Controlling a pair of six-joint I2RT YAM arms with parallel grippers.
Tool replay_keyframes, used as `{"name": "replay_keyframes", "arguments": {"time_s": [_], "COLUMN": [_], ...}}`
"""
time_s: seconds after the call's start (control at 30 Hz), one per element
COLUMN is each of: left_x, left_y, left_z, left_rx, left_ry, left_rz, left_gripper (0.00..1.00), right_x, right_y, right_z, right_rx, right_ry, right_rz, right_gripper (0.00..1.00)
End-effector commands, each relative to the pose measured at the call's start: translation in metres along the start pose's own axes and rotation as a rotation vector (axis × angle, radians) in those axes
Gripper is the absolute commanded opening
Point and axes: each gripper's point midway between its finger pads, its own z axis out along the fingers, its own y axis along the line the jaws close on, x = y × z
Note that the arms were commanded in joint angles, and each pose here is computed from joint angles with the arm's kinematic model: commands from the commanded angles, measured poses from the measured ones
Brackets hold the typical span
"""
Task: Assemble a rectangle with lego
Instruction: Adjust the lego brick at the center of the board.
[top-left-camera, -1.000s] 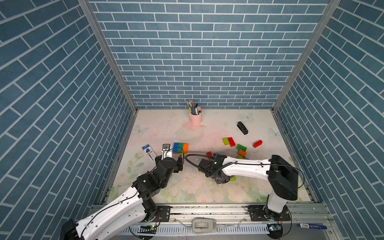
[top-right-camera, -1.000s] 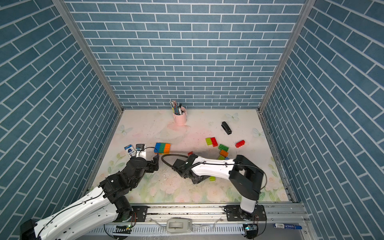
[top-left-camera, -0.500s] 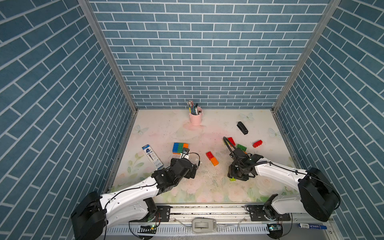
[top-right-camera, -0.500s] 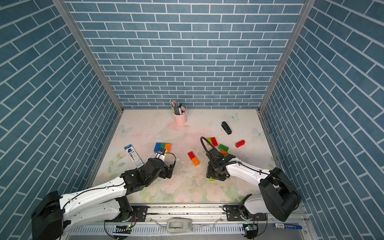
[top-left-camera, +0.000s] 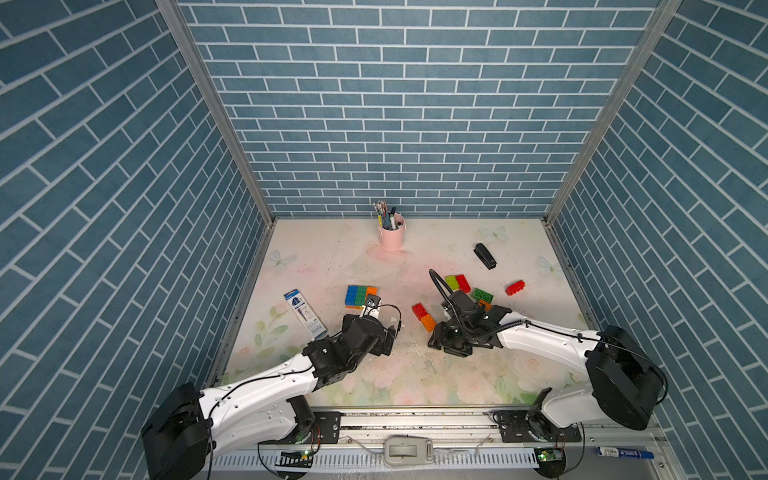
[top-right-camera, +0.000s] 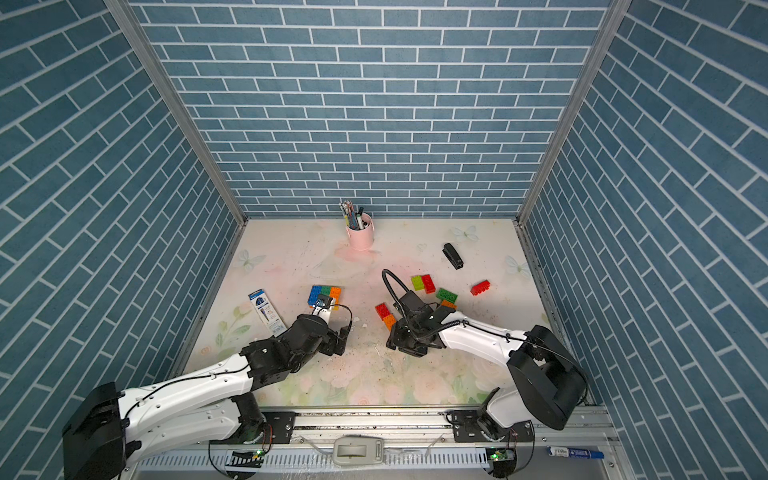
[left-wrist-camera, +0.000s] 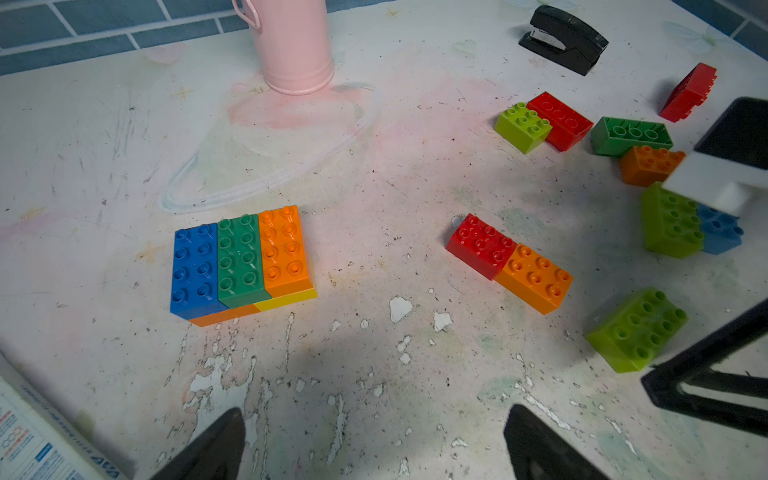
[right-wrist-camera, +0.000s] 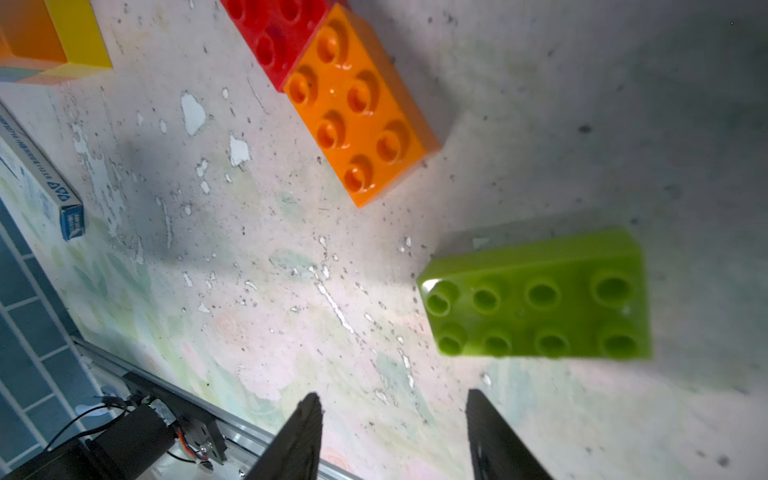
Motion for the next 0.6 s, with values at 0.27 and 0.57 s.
{"name": "replay_keyframes", "arguments": {"time_s": [0.27,0.57], "left_x": [-0.004,0.007], "left_y": [-0.006,-0.008], "left_z": [0.017,0.028], "left_rx": [0.025,0.027], "left_ry": [-0.001,0.018], "left_rz": [-0.02,0.003], "left_gripper": [0.99,0.99], "right_x": [-0.02,-0.035], "right_y": [-0.044,-0.024], "right_z": [-0.023,0.012], "right_rx": [0.366,0.313], "right_ry": [0.005,0.037], "right_rz": [-0.216,-0.276], "right_gripper": [0.78,0.84]}}
